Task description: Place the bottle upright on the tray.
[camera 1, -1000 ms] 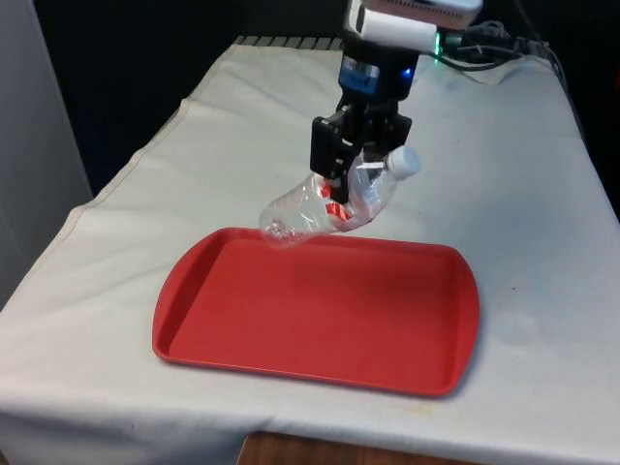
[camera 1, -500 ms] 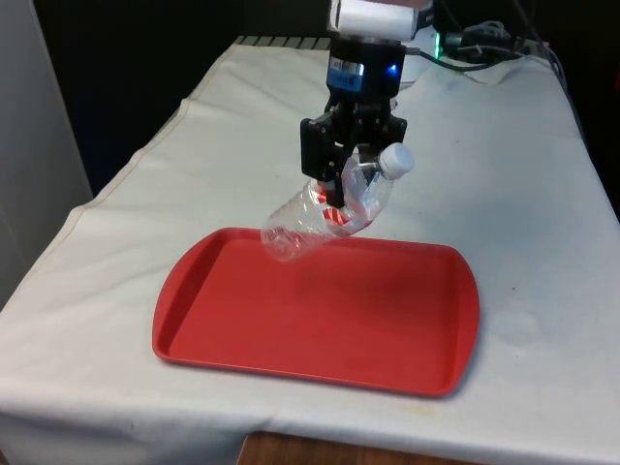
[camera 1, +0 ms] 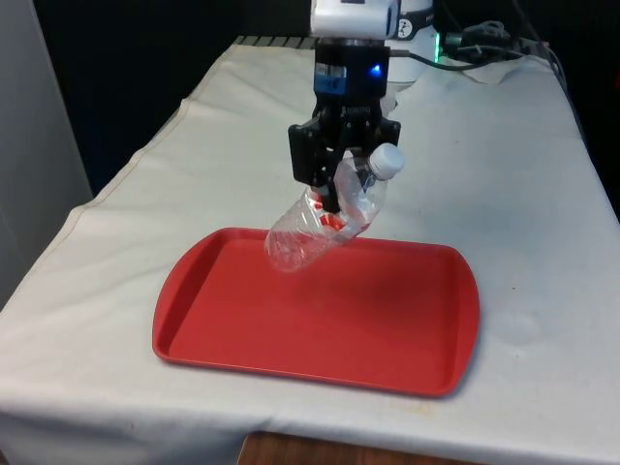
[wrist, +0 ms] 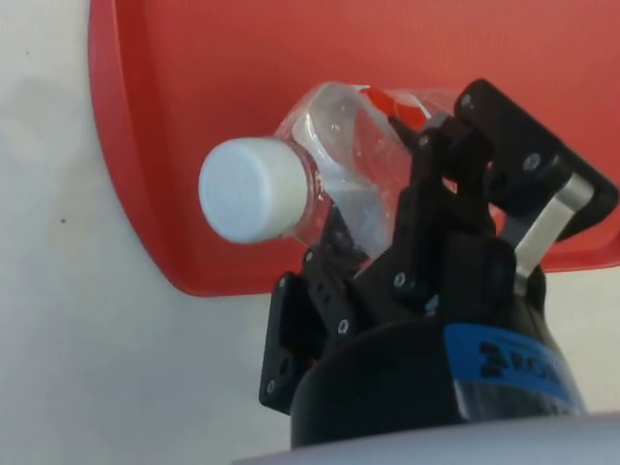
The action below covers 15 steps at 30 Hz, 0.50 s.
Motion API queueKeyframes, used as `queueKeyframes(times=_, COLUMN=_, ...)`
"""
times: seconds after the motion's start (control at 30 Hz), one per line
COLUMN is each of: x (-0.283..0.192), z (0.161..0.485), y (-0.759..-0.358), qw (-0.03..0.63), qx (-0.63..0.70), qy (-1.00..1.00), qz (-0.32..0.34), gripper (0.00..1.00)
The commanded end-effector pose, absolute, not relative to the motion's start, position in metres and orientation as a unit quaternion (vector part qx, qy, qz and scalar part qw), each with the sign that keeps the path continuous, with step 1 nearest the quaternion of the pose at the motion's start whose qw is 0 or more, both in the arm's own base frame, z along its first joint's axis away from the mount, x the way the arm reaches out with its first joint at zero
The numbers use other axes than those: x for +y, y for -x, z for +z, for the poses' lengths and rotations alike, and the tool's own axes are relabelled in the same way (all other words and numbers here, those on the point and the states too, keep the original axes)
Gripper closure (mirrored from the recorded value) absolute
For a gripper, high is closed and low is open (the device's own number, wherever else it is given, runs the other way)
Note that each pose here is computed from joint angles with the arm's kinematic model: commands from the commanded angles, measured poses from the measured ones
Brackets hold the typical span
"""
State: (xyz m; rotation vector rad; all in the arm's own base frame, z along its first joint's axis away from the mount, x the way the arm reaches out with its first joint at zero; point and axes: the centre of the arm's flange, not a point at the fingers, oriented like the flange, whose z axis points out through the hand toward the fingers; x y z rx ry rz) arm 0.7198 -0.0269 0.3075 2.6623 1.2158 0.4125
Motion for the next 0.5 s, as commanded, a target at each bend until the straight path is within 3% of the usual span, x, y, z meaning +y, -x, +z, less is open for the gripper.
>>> queueKeyframes(times=0.0, x=-0.029, z=0.308, y=-0.72, qw=0.089, qx=0.409, qy=-0.896, qz=0.148, gripper=0.86)
queueKeyframes(times=0.47, x=-0.043, z=0.306, y=-0.72, qw=0.065, qx=0.391, qy=-0.902, qz=0.171, gripper=0.86)
